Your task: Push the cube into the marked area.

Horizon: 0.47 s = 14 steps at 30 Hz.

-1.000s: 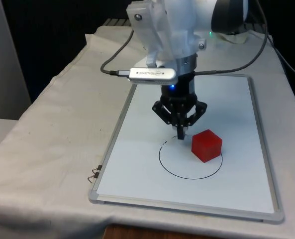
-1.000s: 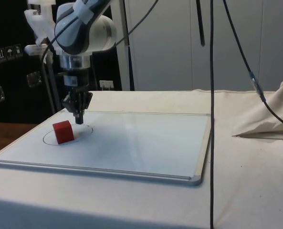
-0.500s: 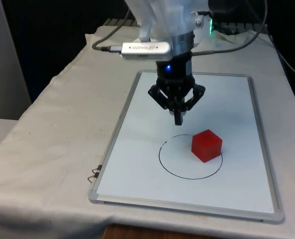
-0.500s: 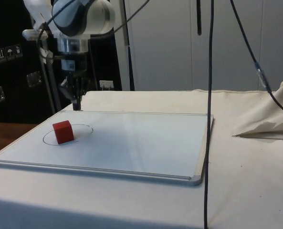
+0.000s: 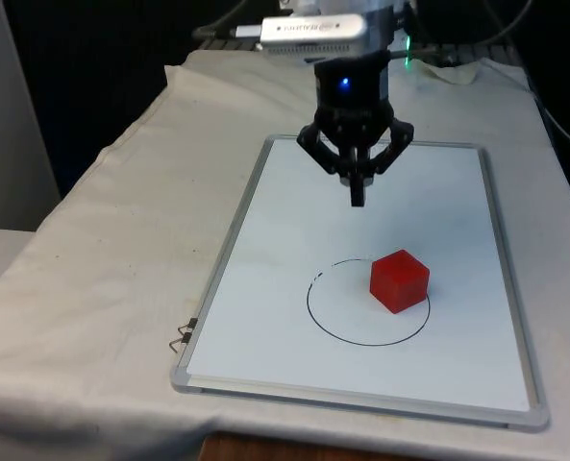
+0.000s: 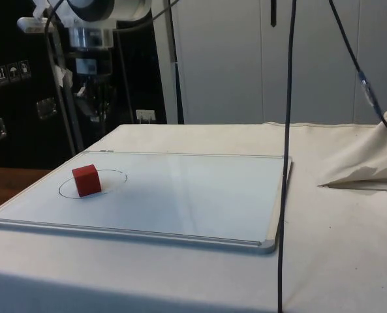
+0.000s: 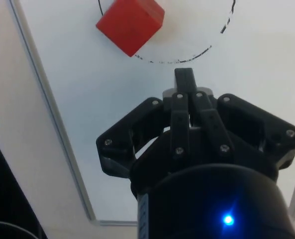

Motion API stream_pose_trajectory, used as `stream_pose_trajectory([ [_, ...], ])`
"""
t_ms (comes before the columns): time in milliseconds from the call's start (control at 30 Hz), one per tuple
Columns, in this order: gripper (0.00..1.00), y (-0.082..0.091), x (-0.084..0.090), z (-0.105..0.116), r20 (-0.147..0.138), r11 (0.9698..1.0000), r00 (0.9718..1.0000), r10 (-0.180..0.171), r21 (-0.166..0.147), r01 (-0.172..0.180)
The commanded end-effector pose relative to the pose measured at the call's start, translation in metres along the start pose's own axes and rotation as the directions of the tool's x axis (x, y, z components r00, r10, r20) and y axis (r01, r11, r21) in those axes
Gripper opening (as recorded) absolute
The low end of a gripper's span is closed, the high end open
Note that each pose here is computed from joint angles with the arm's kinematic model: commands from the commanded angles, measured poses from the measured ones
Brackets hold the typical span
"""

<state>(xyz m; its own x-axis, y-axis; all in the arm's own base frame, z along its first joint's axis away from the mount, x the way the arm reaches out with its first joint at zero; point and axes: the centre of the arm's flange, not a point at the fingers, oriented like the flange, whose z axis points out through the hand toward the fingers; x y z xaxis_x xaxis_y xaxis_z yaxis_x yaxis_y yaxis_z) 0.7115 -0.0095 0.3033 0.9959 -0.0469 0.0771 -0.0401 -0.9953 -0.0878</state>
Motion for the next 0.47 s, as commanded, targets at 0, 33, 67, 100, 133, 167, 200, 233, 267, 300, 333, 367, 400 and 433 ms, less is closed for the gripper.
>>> stream_pose_trajectory([
  [0,0.0,-0.003,-0.001,-0.007,0.006,0.9998,0.9998,-0.017,-0.006,0.017],
  [33,0.0,-0.003,-0.001,-0.009,0.005,0.9997,0.9997,-0.023,-0.009,0.023],
  [67,0.0,-0.005,-0.002,-0.012,0.005,0.9995,0.9995,-0.03,-0.012,0.03],
  [100,0.0,-0.005,-0.002,-0.013,0.006,0.9992,0.9993,-0.036,-0.014,0.036],
  [133,0.0,-0.004,-0.001,-0.011,0.003,0.9996,0.9996,-0.027,-0.01,0.027],
  [167,0.0,-0.006,-0.002,-0.016,0.006,0.999,0.9991,-0.042,-0.017,0.042],
  [200,0.0,-0.007,-0.003,-0.018,0.006,0.9986,0.9988,-0.048,-0.02,0.048],
  [233,0.0,-0.008,-0.003,-0.02,0.008,0.9982,0.9985,-0.055,-0.023,0.055],
  [267,0.0,-0.009,-0.003,-0.024,0.008,0.9974,0.9978,-0.066,-0.029,0.066],
  [300,0.0,-0.009,-0.003,-0.024,0.008,0.9974,0.9978,-0.066,-0.029,0.066],
  [333,0.0,-0.01,-0.004,-0.026,0.008,0.9968,0.9974,-0.072,-0.033,0.072],
  [367,0.0,-0.011,-0.004,-0.031,0.009,0.9957,0.9965,-0.083,-0.041,0.083],
  [400,0.0,-0.012,-0.005,-0.032,0.011,0.995,0.996,-0.089,-0.044,0.089],
  [433,0.0,-0.011,-0.003,-0.03,0.01,0.9959,0.9966,-0.081,-0.04,0.082],
])
